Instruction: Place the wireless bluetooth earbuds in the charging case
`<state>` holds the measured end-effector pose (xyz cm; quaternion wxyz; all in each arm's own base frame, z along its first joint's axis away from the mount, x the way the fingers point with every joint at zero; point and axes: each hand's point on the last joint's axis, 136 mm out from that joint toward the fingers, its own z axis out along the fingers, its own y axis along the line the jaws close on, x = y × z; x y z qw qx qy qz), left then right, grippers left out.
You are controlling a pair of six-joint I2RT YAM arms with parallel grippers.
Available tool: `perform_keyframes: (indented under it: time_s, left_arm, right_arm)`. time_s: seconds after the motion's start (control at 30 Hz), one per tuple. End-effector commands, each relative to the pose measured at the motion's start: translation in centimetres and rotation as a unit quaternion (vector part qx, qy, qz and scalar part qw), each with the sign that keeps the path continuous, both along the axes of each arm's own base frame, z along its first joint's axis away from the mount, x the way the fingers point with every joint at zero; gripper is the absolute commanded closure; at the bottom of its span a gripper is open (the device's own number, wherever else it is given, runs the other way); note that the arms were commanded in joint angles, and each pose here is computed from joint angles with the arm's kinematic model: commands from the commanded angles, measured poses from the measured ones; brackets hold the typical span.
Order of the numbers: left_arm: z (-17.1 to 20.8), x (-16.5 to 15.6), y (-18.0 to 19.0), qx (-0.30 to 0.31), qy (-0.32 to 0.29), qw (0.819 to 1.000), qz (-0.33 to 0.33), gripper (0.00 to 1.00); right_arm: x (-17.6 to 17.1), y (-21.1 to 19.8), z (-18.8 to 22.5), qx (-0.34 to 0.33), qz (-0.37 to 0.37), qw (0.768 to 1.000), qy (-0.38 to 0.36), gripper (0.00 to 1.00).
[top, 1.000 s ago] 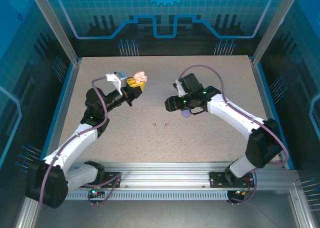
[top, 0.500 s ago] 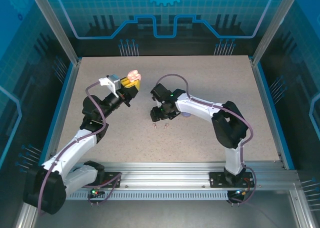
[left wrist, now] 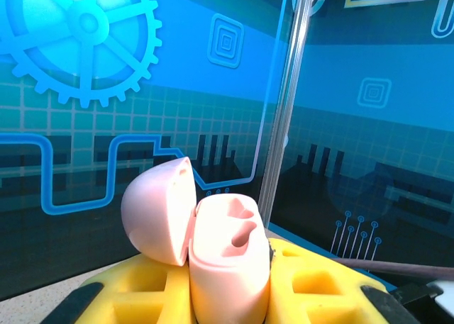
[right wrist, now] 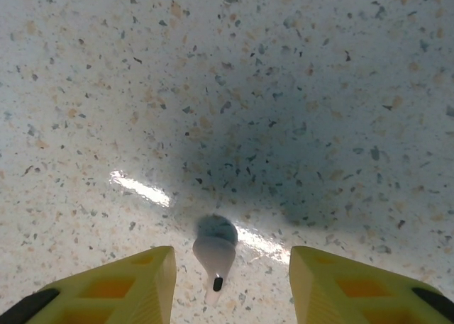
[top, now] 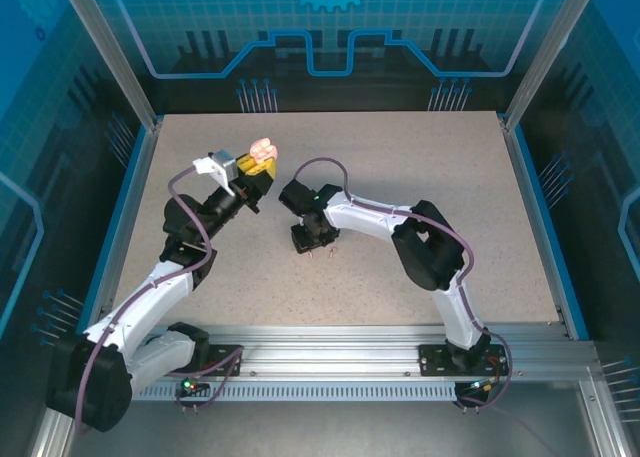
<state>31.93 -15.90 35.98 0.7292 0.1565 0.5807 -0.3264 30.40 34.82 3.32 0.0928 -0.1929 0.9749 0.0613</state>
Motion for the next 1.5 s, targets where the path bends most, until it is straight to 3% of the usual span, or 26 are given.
perform_keyframes:
  time_s: [0.0, 1.07, 1.27, 1.47]
  left_arm:
    - [1.4, -0.7, 0.4, -0.015, -0.026, 1.000, 0.006, 1.00]
    - [1.0, -0.6, 0.5, -0.013, -0.025, 1.000, 0.011, 1.00]
    - [1.1, -0.6, 0.5, -0.014, -0.026, 1.000, 0.011, 1.00]
    - [1.1, -0.6, 0.6, -0.015, -0.026, 0.999, 0.012, 1.00]
  right_arm:
    - [-0.5, 0.2, -0.6, -0.024, -0.002, 1.000, 0.005, 0.54]
    - [-1.0, 0.8, -2.4, -0.045, -0.002, 0.999, 0.016, 0.71]
    - [-1.3, 0.4, -2.0, -0.051, -0.013, 0.998, 0.016, 0.63]
    - [-1.8, -0.6, -2.3, -0.070, -0.071, 0.994, 0.033, 0.62]
